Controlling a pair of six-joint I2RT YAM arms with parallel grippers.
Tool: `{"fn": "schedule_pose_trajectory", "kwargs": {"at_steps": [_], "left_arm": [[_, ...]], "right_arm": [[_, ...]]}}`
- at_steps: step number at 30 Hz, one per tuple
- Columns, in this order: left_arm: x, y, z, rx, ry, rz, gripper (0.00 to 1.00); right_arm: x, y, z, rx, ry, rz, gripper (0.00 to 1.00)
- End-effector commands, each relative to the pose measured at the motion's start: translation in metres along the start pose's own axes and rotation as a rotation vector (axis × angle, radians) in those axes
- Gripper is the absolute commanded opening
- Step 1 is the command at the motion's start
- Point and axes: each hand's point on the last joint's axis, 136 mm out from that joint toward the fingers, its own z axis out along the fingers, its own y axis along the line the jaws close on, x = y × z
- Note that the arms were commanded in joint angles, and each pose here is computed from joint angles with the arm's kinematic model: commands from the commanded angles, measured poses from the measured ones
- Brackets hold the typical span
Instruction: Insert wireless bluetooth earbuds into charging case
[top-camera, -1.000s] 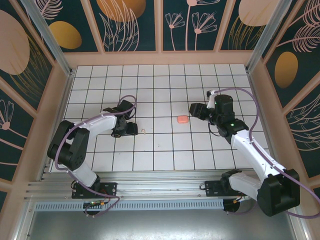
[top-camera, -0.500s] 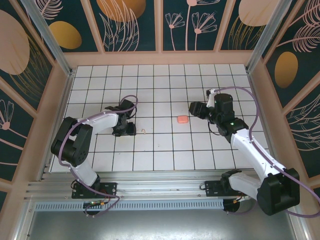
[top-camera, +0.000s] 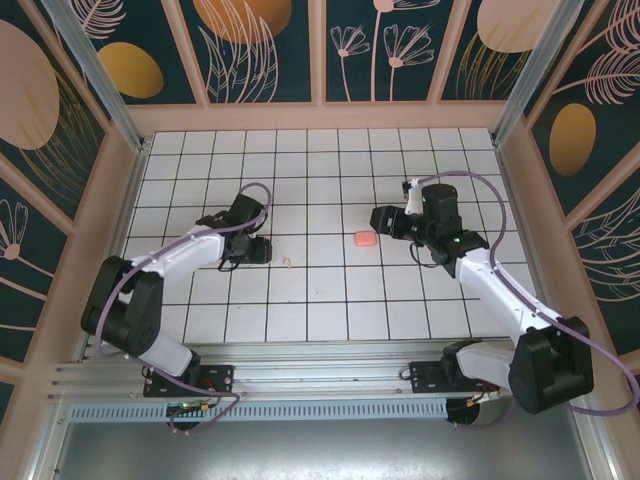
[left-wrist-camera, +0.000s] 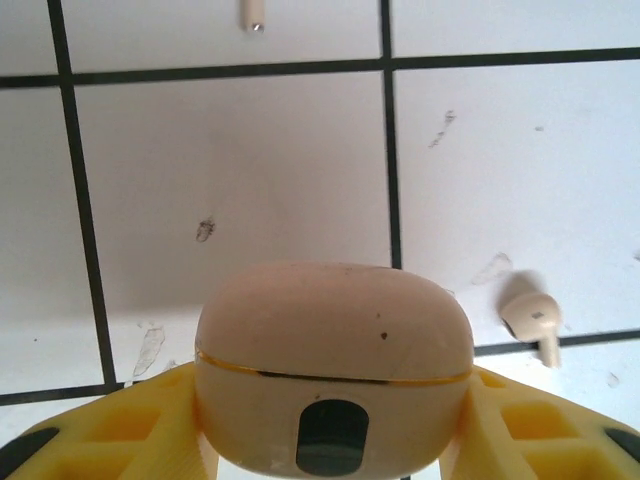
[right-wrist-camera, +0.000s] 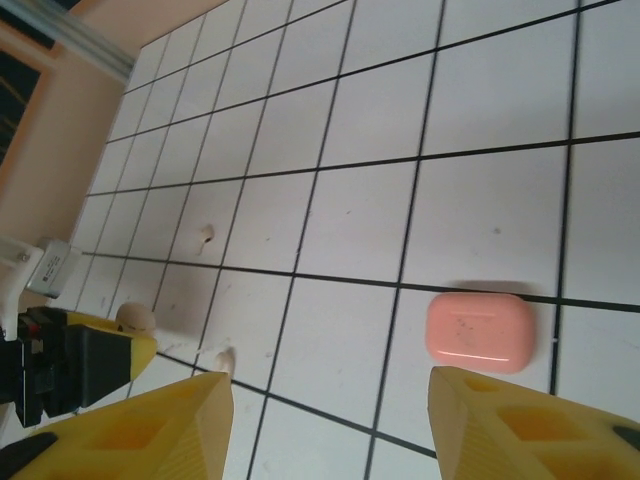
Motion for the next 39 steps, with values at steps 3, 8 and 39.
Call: {"fn": "schedule_pose_trajectory", "kwargs": {"at_steps": [3,8,39], "left_arm": [[-0.012,-0.023,-0.025,0.162,-0.146,0.17,0.38],[-0.014,-0.04,-0.052,0.272,-0.281,0.324,0.38],[-0.001,-0.067,-0.121,0.434,-0.551,0.632,0.36]], "right_arm": [[-0.004,0.047,0.01,-0.244,0.049,-0.019,0.53],[0.014,0.076,0.035,-0.36,0.189,-0.043,0.49],[0.075,0.212,0.075,-0.701,0.552,-0.175,0.5]]}}
